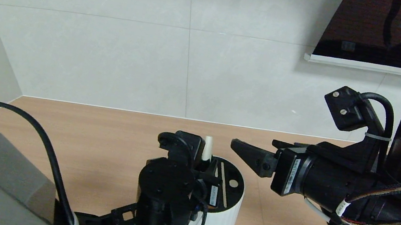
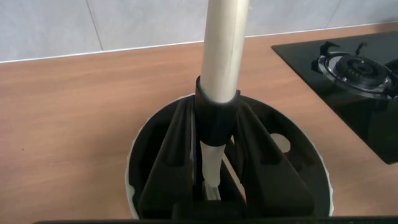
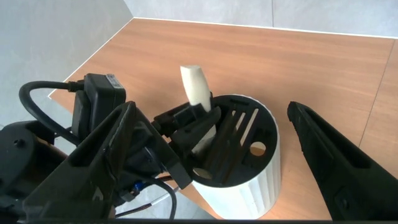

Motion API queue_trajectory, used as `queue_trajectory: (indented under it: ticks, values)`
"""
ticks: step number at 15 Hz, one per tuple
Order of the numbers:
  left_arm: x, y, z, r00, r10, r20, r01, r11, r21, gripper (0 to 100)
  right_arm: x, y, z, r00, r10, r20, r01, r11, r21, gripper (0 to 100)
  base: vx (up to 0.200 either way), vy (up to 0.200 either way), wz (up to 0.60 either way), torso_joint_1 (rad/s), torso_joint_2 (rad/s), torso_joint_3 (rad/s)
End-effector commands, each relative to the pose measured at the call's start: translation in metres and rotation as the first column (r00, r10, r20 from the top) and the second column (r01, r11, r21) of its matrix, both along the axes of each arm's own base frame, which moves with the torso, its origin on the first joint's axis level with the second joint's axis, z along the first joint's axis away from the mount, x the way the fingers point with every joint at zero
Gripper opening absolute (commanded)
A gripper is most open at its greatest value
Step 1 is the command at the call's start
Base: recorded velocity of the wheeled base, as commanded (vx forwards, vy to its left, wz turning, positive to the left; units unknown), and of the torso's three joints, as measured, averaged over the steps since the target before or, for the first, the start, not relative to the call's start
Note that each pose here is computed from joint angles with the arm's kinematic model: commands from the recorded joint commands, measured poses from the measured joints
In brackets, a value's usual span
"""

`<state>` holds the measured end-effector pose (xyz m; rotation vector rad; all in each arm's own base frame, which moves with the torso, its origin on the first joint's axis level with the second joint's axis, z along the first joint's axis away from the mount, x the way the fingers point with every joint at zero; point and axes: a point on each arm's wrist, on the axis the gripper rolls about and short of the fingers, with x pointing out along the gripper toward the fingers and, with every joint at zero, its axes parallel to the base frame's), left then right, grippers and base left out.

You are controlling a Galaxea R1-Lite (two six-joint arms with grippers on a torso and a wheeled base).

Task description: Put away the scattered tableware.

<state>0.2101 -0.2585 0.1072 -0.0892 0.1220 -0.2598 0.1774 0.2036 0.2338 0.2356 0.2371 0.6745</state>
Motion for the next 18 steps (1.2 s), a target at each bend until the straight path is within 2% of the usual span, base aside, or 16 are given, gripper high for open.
queue_trajectory:
  ticks: [1,7,9,11,12,13,14,15,16,18]
  values:
    - [0.000,0.000,0.001,1.000,0.001,0.003,-0.001,1.000,-0.003,100,0.000,0.000,0.000,1.000,0.001,0.000,-0.001,1.000,-0.001,100,0.000,0.000,0.00,0.000,0.00,0.000]
    - [0.000,0.002,0.005,1.000,0.002,0.009,-0.002,1.000,-0.012,100,0.000,0.000,0.000,1.000,-0.001,0.000,0.001,1.000,-0.001,100,0.000,0.000,0.00,0.000,0.00,0.000]
    - [-0.001,0.009,0.015,1.000,0.013,0.025,-0.012,0.999,-0.031,100,0.001,0.000,0.000,1.000,-0.002,0.000,0.002,1.000,-0.001,100,0.000,0.000,0.00,0.000,0.00,0.000]
    - [-0.009,0.040,0.055,0.996,0.005,0.084,0.004,0.995,-0.104,100,0.003,-0.006,0.000,1.000,-0.022,0.000,0.022,1.000,-0.001,100,0.000,0.000,0.00,0.000,0.00,0.000]
    - [-0.013,0.055,0.064,0.995,0.000,0.095,0.011,0.993,-0.116,100,0.002,-0.008,-0.001,1.000,-0.028,-0.001,0.028,1.000,-0.002,100,0.000,0.000,0.00,0.000,0.00,0.000]
    - [-0.027,0.088,0.088,0.990,-0.046,0.136,0.067,0.986,-0.150,100,0.003,-0.019,0.003,0.997,-0.071,0.017,0.071,0.997,0.000,100,0.000,0.000,0.00,0.000,0.00,0.000]
    - [-0.039,0.110,0.104,0.985,-0.053,0.166,0.082,0.982,-0.171,100,0.010,-0.029,0.007,0.993,-0.114,0.036,0.114,0.993,0.006,100,0.000,0.000,0.00,0.000,0.00,0.000]
    - [-0.044,0.119,0.109,0.984,-0.050,0.171,0.080,0.982,-0.173,100,0.012,-0.034,0.008,0.990,-0.134,0.041,0.134,0.991,0.010,100,0.000,0.000,0.00,0.000,0.00,0.000]
    - [-0.060,0.148,0.116,0.984,-0.013,0.179,0.045,0.983,-0.176,100,0.013,-0.049,0.005,0.982,-0.185,0.037,0.185,0.983,0.005,100,0.000,0.000,0.00,0.000,0.00,0.000]
    - [-0.083,0.175,0.116,0.982,0.002,0.188,0.033,0.983,-0.180,100,0.010,-0.067,-0.001,0.970,-0.241,0.032,0.241,0.971,0.002,100,0.000,0.000,0.00,0.000,0.00,0.000]
